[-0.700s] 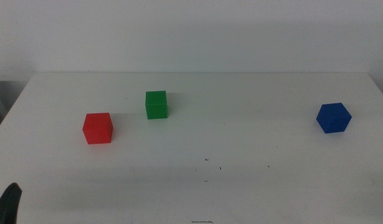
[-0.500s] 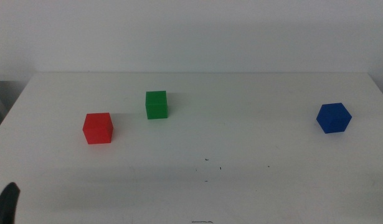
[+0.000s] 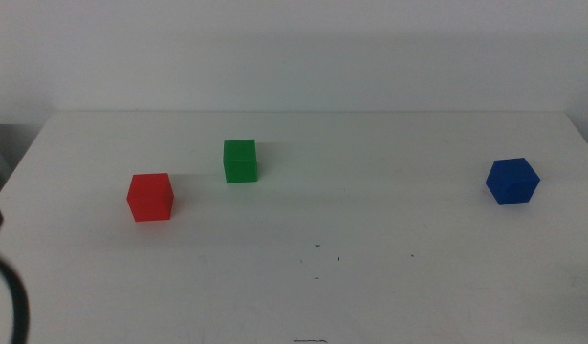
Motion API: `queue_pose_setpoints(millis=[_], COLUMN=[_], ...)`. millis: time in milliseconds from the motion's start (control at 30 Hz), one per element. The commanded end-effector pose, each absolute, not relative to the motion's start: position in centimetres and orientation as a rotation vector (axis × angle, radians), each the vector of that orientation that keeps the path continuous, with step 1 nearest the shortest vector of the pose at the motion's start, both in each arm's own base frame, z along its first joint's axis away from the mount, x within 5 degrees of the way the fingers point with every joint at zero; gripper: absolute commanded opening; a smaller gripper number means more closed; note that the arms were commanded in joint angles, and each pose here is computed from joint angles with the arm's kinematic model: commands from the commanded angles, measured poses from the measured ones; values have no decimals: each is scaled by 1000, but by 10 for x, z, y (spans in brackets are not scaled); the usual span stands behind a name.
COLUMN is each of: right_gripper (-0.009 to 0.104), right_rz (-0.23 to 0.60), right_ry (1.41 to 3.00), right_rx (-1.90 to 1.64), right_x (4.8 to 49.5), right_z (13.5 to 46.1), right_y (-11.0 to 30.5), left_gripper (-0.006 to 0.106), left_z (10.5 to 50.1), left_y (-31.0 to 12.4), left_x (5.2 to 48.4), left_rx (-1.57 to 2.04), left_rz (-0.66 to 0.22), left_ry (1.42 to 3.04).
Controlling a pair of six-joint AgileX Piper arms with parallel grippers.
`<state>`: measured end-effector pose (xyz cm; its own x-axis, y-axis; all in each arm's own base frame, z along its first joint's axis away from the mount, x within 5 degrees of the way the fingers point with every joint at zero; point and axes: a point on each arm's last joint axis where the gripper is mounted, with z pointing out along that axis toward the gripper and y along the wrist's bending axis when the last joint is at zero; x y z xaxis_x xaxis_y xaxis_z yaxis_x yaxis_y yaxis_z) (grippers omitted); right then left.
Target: Stack red cubes first, then green, then blue cubes in a specific spot.
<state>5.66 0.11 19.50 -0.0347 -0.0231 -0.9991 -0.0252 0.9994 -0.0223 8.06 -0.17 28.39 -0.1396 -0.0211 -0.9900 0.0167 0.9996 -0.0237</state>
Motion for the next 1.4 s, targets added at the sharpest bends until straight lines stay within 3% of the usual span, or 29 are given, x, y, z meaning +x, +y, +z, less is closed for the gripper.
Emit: queue_pose_setpoints(millis=[0, 133, 467, 800, 1000, 1367], right_gripper=[92, 92, 92, 92, 92, 92], right_rz=[-8, -8, -8, -8, -8, -8], right_ry=[1505, 1505, 1505, 1505, 1505, 1505], right_rx=[-52, -52, -52, -52, -52, -52], right_x=[55, 55, 55, 55, 55, 55], right_z=[206, 206, 206, 206, 206, 206], right_y=[1, 1, 1, 1, 1, 1], left_gripper=[91, 91, 91, 91, 91, 91], left_z=[318, 347, 405, 437, 423, 392], left_y=[-2, -2, -4, -5, -6, -13], left_x=[92, 110, 160, 208, 253, 297], left_rx=[-22, -15, 10, 78, 119, 22], left_rz=[-53, -50, -49, -16, -4, -148], left_ry=[1623, 1680, 2041, 2285, 2336, 2485])
